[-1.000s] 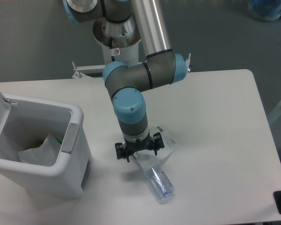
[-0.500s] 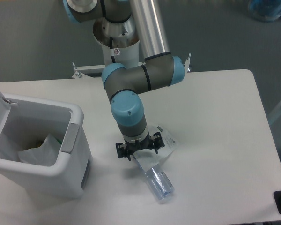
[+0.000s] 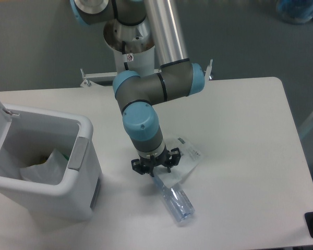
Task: Place the trash in the trash can
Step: 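Close the gripper on the edge of the white packaging bag, then lift the bag and carry it over the white trash bin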
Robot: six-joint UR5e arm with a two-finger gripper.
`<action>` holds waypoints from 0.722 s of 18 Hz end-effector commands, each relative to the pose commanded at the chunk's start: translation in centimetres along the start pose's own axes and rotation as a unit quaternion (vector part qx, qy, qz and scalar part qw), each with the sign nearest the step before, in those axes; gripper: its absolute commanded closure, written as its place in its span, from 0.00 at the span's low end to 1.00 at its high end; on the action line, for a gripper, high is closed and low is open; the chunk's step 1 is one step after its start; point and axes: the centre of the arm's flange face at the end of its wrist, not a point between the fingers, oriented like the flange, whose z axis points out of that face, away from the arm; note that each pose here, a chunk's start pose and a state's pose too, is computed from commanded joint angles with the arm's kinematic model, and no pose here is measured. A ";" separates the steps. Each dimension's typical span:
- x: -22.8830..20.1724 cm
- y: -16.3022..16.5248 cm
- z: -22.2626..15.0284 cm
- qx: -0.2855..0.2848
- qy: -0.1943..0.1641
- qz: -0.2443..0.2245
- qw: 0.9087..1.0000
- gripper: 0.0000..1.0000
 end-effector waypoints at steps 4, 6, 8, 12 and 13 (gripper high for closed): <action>-0.4 -0.1 -0.5 0.004 0.001 0.000 1.000 1.00; -1.0 -0.1 -0.5 0.005 0.001 0.002 1.000 1.00; -1.7 0.0 -2.8 0.025 0.001 0.003 1.000 1.00; -4.1 -0.4 -6.4 0.062 0.029 -0.005 0.998 1.00; -4.5 -0.5 -8.2 0.078 0.031 -0.008 0.996 1.00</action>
